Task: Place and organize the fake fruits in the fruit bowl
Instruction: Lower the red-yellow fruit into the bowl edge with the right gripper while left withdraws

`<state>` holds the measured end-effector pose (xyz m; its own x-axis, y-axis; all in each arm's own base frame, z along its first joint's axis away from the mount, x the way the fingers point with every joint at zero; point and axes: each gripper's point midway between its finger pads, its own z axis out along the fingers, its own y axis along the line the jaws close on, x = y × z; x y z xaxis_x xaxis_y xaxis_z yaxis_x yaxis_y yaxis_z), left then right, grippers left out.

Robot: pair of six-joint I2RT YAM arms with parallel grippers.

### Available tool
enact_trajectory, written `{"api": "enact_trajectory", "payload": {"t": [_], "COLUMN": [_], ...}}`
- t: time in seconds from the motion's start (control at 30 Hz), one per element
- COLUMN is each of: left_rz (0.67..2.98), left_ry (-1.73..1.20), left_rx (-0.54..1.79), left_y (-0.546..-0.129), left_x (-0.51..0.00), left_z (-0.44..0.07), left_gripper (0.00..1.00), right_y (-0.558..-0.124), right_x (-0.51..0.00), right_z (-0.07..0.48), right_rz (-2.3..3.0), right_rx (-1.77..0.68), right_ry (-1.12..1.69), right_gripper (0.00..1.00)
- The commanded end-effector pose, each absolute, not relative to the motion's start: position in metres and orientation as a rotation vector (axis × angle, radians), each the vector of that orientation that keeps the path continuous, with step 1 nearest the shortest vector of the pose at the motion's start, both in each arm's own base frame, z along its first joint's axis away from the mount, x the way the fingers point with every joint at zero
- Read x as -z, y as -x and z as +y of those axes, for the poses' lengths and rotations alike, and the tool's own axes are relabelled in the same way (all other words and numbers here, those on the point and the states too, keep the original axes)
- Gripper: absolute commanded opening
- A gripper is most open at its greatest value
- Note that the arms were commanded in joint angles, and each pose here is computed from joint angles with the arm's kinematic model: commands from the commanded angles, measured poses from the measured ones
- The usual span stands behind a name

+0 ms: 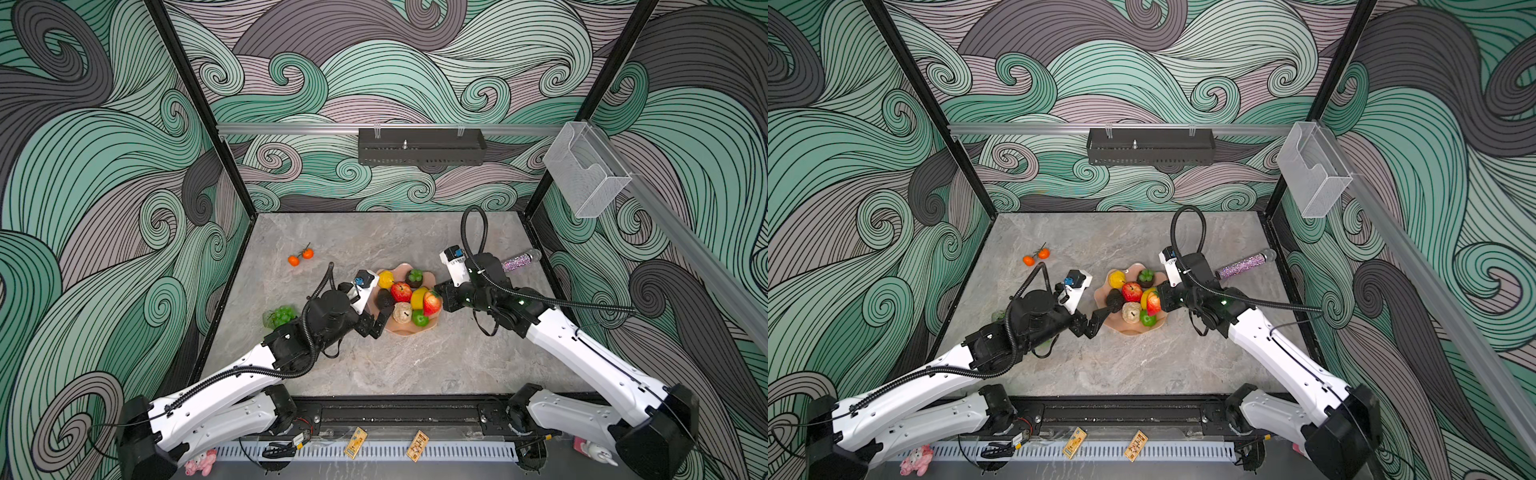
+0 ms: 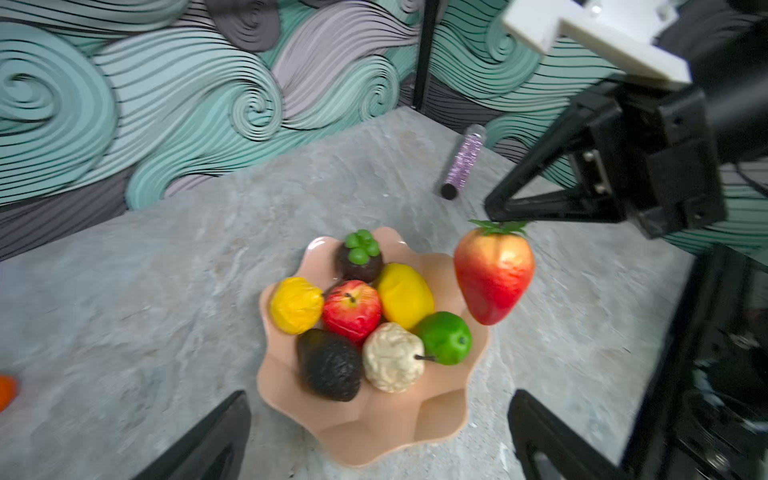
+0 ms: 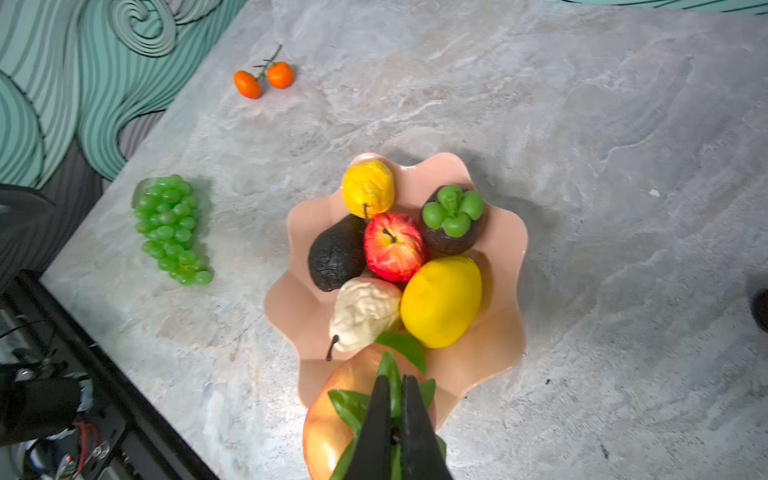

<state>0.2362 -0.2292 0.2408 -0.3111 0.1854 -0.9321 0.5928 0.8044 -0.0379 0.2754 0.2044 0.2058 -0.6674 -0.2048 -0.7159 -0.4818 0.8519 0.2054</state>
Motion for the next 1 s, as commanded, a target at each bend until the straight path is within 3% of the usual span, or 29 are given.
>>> {"api": "enact_trajectory", "payload": {"t": [0.0, 0.4, 0.97], "left_rz": [1.846, 1.852, 1.85], "left_ry": [-0.338, -0.252, -0.245], "left_rx": [0.281, 0.244, 0.241], "left_y": [-0.258, -0.258, -0.259], "left_x": [-0.25, -0.237, -0.234], "left_z": [-0.188, -0.17, -0.169], "left_gripper": [0.99, 0.99, 0.99], "right_y": [-0.292, -0.306, -0.31], "right_x": [-0.206, -0.156, -0.124], "right_z": [0.192, 0.179, 0.184], "right_rz": [2.309, 2.451, 2.479], "right_rx": [-0.4, -0.304, -0.299], "right_ry": [0.441, 0.281, 0.298], "right_gripper": [0.0, 0.0, 0.0]}}
